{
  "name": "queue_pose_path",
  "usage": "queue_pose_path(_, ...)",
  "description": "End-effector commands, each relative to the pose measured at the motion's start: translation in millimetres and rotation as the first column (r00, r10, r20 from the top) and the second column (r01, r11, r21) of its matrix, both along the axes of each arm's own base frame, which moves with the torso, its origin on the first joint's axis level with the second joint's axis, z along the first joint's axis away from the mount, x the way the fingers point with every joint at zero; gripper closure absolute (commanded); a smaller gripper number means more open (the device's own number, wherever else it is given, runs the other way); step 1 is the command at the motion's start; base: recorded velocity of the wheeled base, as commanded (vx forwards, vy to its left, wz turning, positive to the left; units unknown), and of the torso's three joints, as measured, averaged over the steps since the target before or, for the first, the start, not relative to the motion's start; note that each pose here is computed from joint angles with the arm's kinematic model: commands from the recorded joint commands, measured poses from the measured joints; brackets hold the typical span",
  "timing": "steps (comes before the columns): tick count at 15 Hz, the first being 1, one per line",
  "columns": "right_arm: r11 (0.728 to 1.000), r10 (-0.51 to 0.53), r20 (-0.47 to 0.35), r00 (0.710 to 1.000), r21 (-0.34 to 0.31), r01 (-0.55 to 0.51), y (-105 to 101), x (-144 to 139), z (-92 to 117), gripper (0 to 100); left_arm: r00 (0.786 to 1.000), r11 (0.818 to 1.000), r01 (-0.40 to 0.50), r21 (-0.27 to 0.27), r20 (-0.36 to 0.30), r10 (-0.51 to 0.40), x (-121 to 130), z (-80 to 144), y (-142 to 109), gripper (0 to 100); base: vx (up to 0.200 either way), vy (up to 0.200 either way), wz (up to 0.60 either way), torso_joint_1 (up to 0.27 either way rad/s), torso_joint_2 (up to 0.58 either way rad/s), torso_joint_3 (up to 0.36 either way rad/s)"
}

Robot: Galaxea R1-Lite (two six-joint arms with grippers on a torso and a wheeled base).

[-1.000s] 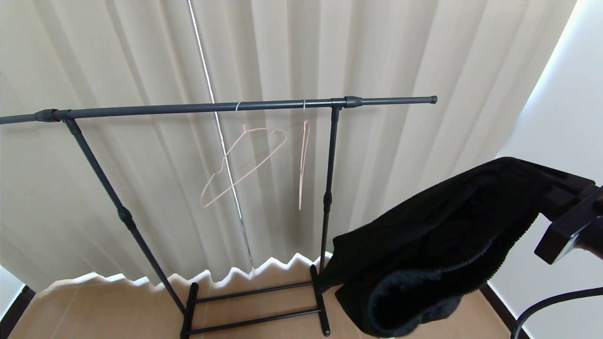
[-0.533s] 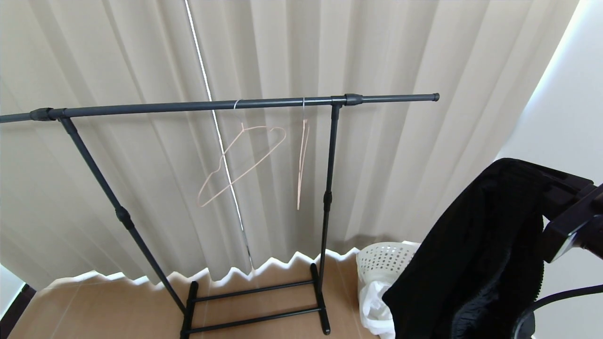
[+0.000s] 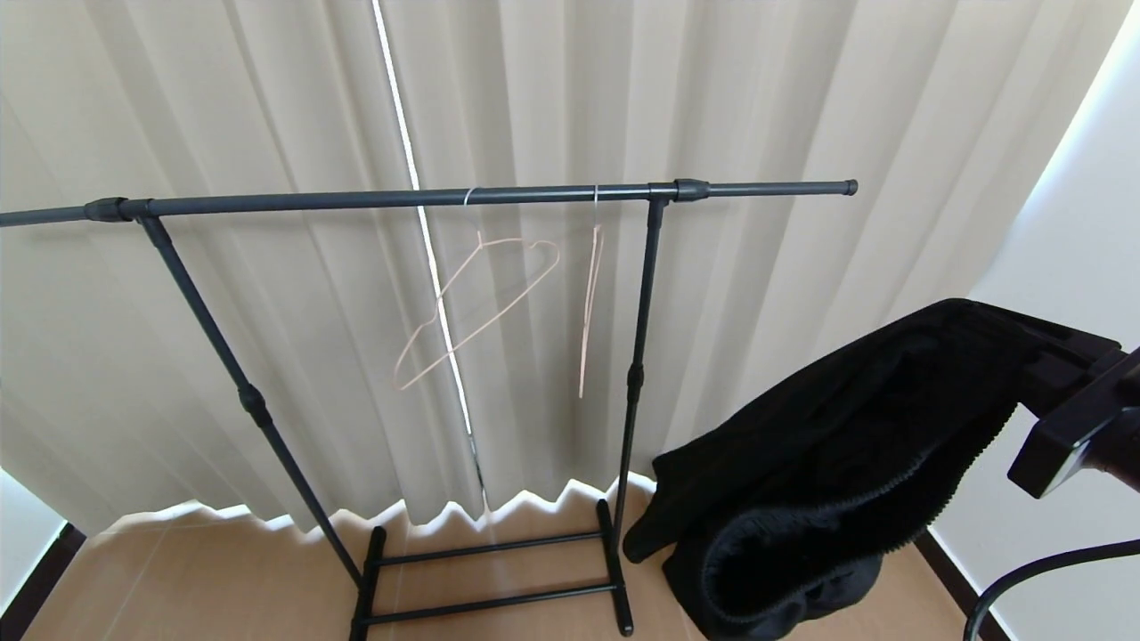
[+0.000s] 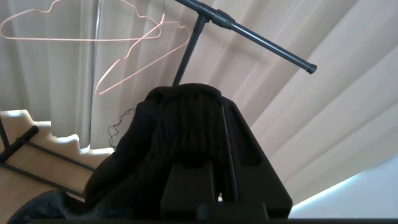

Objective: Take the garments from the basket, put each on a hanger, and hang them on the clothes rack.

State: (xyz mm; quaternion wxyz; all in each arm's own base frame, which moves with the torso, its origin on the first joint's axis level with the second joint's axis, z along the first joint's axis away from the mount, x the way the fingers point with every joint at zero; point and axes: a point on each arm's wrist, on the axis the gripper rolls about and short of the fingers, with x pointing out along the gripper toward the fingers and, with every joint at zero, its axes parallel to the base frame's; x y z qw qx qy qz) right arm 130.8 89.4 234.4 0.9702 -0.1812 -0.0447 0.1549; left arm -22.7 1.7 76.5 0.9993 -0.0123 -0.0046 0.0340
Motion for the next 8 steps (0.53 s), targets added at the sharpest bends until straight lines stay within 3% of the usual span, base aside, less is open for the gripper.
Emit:
queue_pose_path(1,1.000,0.000,-0.001,1.000,-0.002,0.000,0.2,0.3,-0.3,100,1.000,1.000,-0.001,0.000,0.001,0.001,0.0,0.1,0.0,0,0.000,0.000,0.60,0.002,0.00,-0.002)
queue_pose_path(3,1.000,-0.001,0.002,1.000,-0.012,0.001,0.2,0.3,-0.6,100,1.000,1.000,-0.001,0.000,0.001,0.001,0.0,0.1,0.0,0,0.000,0.000,0.60,0.000,0.00,0.002)
queue_pose_path(8,1.000,-0.001,0.005,1.000,-0.010,0.001,-0.3,-0.4,-0.7,100,1.000,1.000,-0.001,0.000,0.001,0.001,0.0,0.1,0.0,0,0.000,0.000,0.00,0.000,0.00,0.000)
